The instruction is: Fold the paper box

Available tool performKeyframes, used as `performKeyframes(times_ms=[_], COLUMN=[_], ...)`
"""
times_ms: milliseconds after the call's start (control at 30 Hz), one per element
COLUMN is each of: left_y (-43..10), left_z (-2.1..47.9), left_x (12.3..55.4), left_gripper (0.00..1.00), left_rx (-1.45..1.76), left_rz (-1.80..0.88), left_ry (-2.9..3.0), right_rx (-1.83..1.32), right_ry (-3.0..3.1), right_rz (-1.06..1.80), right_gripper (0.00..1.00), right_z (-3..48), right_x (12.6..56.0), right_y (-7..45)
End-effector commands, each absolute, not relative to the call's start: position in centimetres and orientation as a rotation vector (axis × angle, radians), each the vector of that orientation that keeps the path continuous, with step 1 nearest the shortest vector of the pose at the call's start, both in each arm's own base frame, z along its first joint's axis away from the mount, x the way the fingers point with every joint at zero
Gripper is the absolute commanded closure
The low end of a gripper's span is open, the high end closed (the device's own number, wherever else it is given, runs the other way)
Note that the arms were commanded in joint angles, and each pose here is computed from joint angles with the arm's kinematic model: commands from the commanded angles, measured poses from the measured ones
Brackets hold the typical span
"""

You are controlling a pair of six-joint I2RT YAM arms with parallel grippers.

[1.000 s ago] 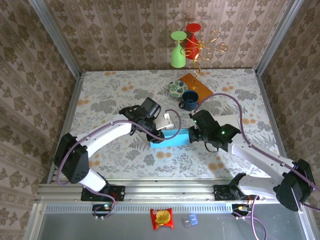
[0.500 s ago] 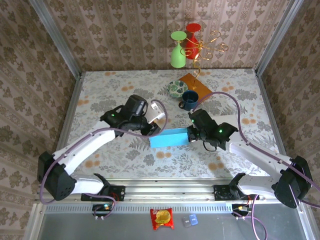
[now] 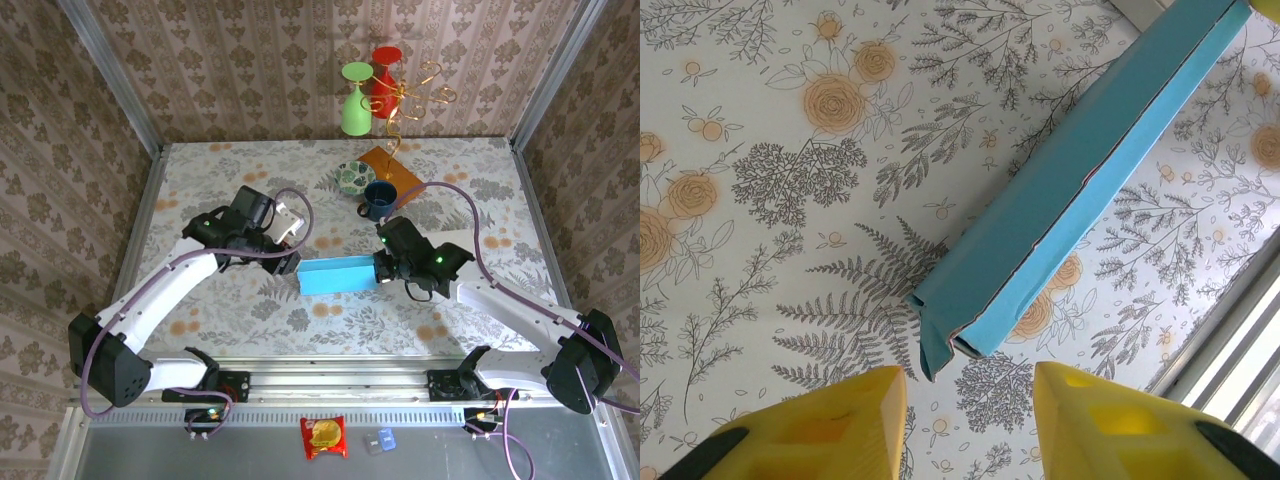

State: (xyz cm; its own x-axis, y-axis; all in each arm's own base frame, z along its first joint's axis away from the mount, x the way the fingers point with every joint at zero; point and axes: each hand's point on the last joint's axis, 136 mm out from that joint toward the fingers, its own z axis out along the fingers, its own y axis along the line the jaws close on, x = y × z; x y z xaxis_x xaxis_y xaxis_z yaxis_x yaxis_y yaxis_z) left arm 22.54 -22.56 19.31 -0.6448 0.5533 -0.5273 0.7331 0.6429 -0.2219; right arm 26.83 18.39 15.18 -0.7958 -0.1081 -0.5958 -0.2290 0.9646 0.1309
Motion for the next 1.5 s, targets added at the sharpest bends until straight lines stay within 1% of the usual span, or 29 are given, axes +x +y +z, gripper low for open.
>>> performKeyframes(times_ms=[0, 300, 767, 967, 1133, 1367, 1467], left_y=[-22.6, -22.6, -22.3, -22.2, -22.2, -22.1, -22.1], left_z=[18.3, 16.6, 15.5, 15.4, 15.8, 16.3, 16.4], left_x=[22.1, 21.9, 22.6, 23.0, 23.3, 23.5, 23.6], left_gripper=[0.60, 0.63, 0.75, 0.81, 0.79, 0.79, 0.75], left_rx=[1.036, 1.126, 1.159, 1.153, 1.142, 1.128, 1.116], left_rz=[-0.608, -0.582, -0.496, -0.473, -0.453, -0.441, -0.441], left_ry=[2.493, 2.518, 2.536, 2.538, 2.530, 2.510, 2.503], right_rx=[-0.256, -0.260, -0.271, -0.274, -0.271, -0.278, -0.278], right_ry=[2.556, 2.564, 2.562, 2.562, 2.562, 2.567, 2.569], right_rz=[0.230, 0.236, 0.245, 0.247, 0.249, 0.243, 0.241], right_gripper=[1.00, 1.00, 1.00, 1.00, 1.00, 1.00, 1.00], right_z=[14.3, 14.2, 14.2, 14.2, 14.1, 14.0, 14.0], right_x=[25.9, 25.9, 25.9, 25.9, 25.9, 25.9, 26.0], right_y=[18.1, 18.3, 18.5, 18.5, 18.6, 18.6, 18.5])
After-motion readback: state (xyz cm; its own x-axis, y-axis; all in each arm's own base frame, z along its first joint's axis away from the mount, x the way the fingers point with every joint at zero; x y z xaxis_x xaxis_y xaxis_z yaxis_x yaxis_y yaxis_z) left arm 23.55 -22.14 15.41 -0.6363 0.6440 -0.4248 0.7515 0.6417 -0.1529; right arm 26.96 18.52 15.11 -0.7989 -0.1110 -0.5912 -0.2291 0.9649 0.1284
